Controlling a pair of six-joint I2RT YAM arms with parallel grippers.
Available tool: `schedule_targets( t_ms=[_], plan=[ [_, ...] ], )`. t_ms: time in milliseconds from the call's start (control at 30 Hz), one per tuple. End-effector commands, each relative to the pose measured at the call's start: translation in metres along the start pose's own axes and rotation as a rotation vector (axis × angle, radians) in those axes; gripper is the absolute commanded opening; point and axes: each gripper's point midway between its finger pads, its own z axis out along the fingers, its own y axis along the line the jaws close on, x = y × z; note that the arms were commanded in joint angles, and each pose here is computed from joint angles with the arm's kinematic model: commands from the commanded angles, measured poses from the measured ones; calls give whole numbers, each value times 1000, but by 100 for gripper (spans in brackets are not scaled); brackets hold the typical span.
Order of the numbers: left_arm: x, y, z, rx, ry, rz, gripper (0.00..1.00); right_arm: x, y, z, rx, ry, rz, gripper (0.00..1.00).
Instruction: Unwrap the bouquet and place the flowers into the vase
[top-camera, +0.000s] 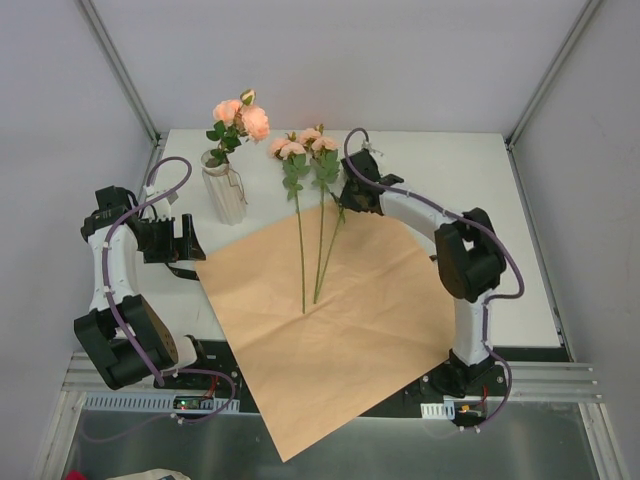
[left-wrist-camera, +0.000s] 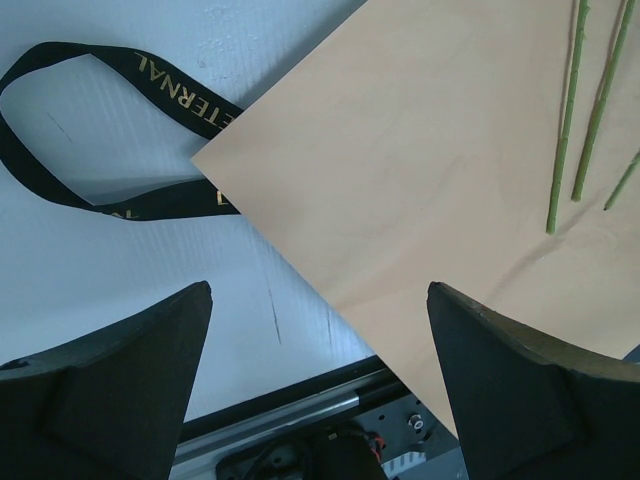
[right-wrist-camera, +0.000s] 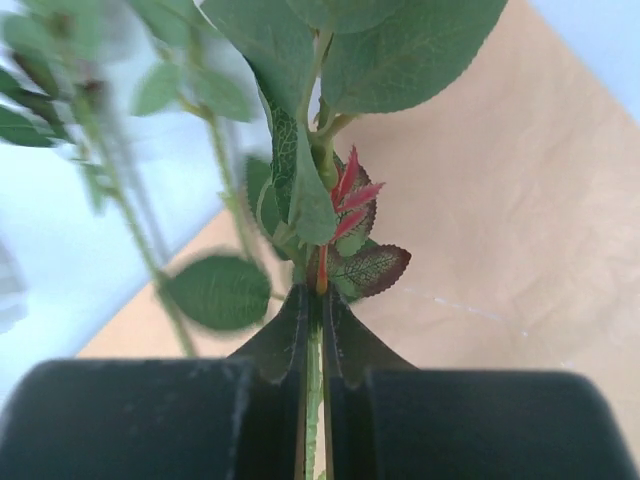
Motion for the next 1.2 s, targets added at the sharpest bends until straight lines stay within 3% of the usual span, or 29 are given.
schedule_targets(
  t_ms=[0,300,400,433,600,667,800,967,1000,1067,1100,1167],
  plan=[
    [-1,-6,-8,18,-9,0,89,-90,45,-94,-204,-266,45,1],
    [-31,-2,-28,78,-85,-153,89,-148,110,-224,-517,-533,-32,1],
    [-41,7,-38,100,-114,-230,89,-154,135,-279,-617,-675,-123,1],
    [-44,10,-40,109,-120,-252,89,-164,144,-310,-666,-779,-171,1],
    [-46,15,-47,167,-127,-329,88,-138,196,-400,-932,-1055,-351,1],
    [-44,16,-46,170,-123,-331,88,-131,213,-446,-1079,-1245,-369,1],
    [-39,17,-43,169,-111,-327,88,-102,249,-501,-1261,-1388,-508,1],
    [-35,23,-44,153,-111,-326,88,-61,299,-515,-1390,-1513,-688,1],
    [-34,23,-44,154,-109,-329,88,-53,312,-501,-1397,-1542,-710,1],
    [-32,24,-46,155,-106,-330,88,-50,321,-516,-1440,-1669,-748,1],
    [-32,25,-47,154,-107,-327,88,-41,338,-494,-1433,-1617,-797,1],
    [-29,26,-47,157,-101,-328,88,-55,345,-508,-1439,-1664,-737,1]
  ],
)
